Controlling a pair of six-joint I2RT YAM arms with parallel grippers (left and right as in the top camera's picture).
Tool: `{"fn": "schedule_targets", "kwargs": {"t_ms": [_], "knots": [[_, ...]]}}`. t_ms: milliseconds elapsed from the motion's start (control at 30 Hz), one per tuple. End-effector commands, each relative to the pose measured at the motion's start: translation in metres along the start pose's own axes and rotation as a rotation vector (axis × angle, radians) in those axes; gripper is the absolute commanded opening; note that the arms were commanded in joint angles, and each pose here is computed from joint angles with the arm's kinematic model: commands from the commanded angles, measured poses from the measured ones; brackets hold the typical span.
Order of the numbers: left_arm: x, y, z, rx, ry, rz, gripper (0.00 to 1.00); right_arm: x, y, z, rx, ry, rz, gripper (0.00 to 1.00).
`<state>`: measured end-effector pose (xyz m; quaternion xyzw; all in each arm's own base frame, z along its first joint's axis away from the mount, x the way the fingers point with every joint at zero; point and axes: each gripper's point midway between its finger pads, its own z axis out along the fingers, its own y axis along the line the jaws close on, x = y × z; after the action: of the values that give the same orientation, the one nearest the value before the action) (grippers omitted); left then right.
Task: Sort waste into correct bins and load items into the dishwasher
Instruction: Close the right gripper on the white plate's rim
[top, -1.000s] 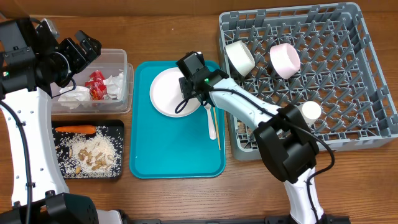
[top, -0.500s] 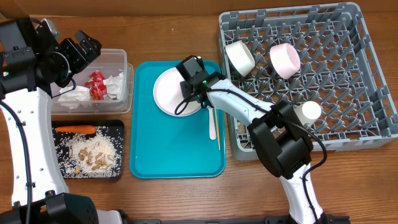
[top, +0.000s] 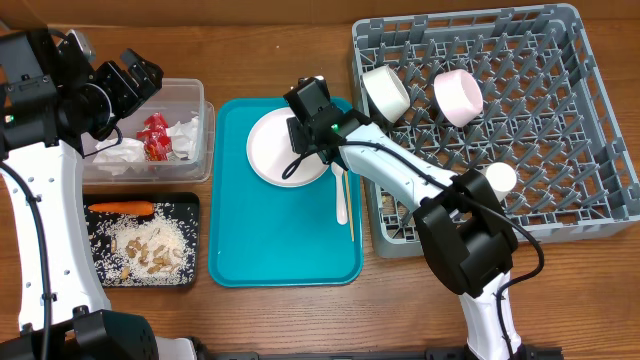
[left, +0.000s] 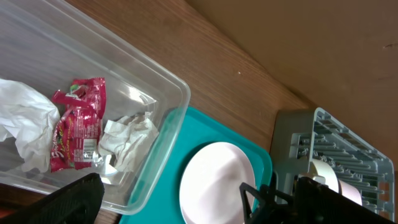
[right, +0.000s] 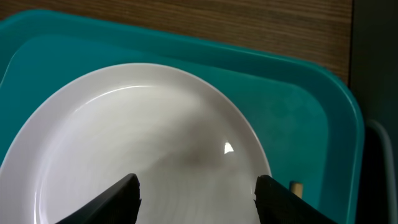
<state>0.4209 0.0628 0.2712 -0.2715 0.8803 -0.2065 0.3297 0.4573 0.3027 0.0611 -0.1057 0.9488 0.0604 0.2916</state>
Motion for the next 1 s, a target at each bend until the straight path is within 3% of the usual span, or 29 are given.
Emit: {"fn": "schedule_targets", "kwargs": {"t_ms": [0, 367, 733, 967], "knots": [[-0.007, -0.01, -0.013, 0.029, -0.031, 0.005, 1.0, -0.02, -0.013, -0.009, 0.06, -0.058, 0.001, 0.63], [-0.007, -0.01, -0.013, 0.029, -0.031, 0.005, 1.0, 0.0, -0.025, 0.023, 0.127, -0.018, -0.004, 0.62], [-0.007, -0.01, -0.013, 0.029, -0.031, 0.005, 1.0, 0.006, -0.016, 0.026, 0.072, 0.011, -0.002, 0.61], [-0.007, -0.01, -0.013, 0.029, -0.031, 0.005, 1.0, 0.008, -0.014, 0.026, 0.057, 0.023, -0.002, 0.56]]}}
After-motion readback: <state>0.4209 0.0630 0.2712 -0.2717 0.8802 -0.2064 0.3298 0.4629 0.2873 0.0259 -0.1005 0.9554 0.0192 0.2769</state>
